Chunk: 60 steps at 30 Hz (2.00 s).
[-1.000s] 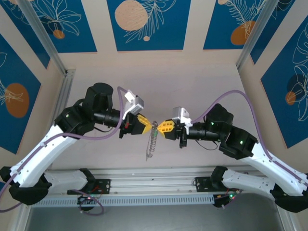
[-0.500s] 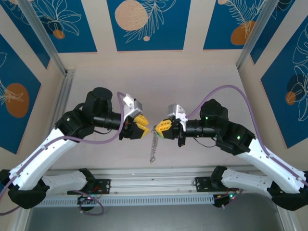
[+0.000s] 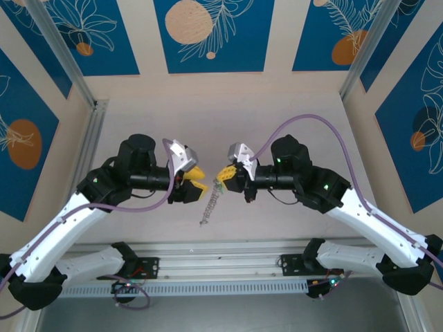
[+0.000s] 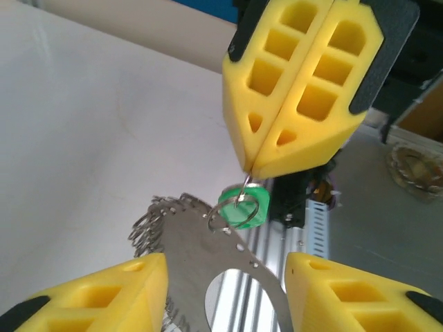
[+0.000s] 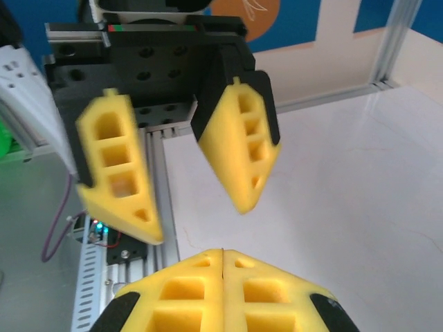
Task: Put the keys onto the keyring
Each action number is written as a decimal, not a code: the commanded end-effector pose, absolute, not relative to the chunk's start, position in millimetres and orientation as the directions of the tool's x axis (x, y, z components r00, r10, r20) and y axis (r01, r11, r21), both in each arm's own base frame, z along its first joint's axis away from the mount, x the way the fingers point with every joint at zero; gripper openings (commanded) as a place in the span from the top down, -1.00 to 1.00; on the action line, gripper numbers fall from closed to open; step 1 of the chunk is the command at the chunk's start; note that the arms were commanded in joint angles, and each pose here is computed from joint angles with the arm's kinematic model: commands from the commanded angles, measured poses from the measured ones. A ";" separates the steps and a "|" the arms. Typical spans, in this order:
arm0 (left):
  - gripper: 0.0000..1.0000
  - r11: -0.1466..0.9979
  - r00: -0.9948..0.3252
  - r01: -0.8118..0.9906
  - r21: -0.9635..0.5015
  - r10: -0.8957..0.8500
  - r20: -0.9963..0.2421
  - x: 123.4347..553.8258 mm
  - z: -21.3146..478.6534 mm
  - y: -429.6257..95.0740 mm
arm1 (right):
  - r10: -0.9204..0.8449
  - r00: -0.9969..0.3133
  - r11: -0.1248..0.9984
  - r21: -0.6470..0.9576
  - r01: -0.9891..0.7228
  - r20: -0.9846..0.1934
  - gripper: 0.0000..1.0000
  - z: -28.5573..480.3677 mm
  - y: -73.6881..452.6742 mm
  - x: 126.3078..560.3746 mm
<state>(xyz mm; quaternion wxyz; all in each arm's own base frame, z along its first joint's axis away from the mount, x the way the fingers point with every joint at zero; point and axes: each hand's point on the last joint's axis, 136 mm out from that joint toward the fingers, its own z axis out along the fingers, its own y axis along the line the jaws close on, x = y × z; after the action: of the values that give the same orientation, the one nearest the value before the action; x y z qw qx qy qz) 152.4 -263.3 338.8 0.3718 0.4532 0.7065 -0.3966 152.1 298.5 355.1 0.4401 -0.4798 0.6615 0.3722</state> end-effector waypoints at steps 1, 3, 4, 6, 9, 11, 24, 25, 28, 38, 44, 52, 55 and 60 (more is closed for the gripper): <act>-0.32 0.403 -0.342 0.892 -0.207 0.299 -0.891 175.7 335.4 -245.6 | -0.274 -0.156 0.350 0.053 -0.935 -0.949 1.00 365.0 297.5 177.5; -0.38 0.460 -0.356 0.865 -0.201 0.279 -0.892 185.6 330.7 -234.1 | -0.278 -0.195 0.387 0.076 -0.919 -0.941 1.00 350.5 301.3 193.8; -0.39 0.484 -0.362 0.852 -0.197 0.276 -0.891 189.5 327.9 -229.6 | -0.278 -0.211 0.400 0.087 -0.912 -0.937 1.00 342.6 304.0 200.2; -0.44 0.547 -0.380 0.817 -0.183 0.272 -0.884 199.7 321.1 -218.6 | -0.287 -0.252 0.421 0.114 -0.900 -0.924 1.00 322.5 311.6 214.7; -0.55 0.607 -0.417 0.771 -0.193 0.252 -0.873 209.8 311.2 -206.8 | -0.285 -0.289 0.431 0.147 -0.890 -0.914 1.00 302.8 325.7 231.9; -0.65 0.626 -0.447 0.746 -0.225 0.221 -0.867 214.3 306.5 -202.0 | -0.285 -0.315 0.430 0.173 -0.886 -0.905 1.00 293.8 334.6 241.5; -0.99 0.730 -0.627 0.579 -0.363 0.114 -0.771 252.0 260.4 -174.6 | -0.197 -0.619 0.591 0.412 -0.693 -0.760 1.00 205.0 302.2 269.7; -1.00 0.729 -0.625 0.580 -0.364 0.112 -0.772 253.3 260.7 -174.9 | -0.175 -0.651 0.605 0.441 -0.663 -0.738 1.00 196.5 295.4 271.5; -1.00 0.736 -0.629 0.573 -0.359 0.114 -0.769 257.6 257.5 -174.8 | -0.085 -0.757 0.642 0.545 -0.539 -0.648 1.00 165.9 268.7 279.3; -1.00 0.806 -0.590 0.511 -0.297 0.078 -0.803 275.5 254.4 -161.0 | 0.145 -0.890 0.713 0.669 -0.208 -0.432 1.00 97.8 208.1 302.7; -1.00 0.807 -0.561 0.513 -0.293 0.056 -0.826 283.4 258.2 -162.6 | 0.203 -0.915 0.730 0.677 -0.095 -0.347 0.96 72.8 187.0 308.7; -1.00 0.870 -0.562 0.435 -0.233 0.060 -0.825 291.2 254.1 -145.1 | 0.244 -0.896 0.774 0.632 -0.051 -0.371 0.25 71.1 165.3 309.5; -1.00 0.905 -0.539 0.378 -0.193 0.046 -0.841 291.6 259.6 -130.6 | 0.222 -0.859 0.842 0.535 -0.070 -0.461 -0.15 84.6 152.8 309.2; -1.00 0.977 -0.482 0.191 -0.097 0.007 -0.876 297.3 263.6 -90.7 | 0.180 -0.715 0.923 0.366 -0.115 -0.676 -0.99 139.7 131.8 304.7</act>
<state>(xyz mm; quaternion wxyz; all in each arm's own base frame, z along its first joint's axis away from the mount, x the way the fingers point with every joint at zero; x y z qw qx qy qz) 289.0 -123.4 260.0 0.4758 0.1147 0.8571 -0.1609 304.5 155.3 115.6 0.3146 0.0205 0.9103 0.2682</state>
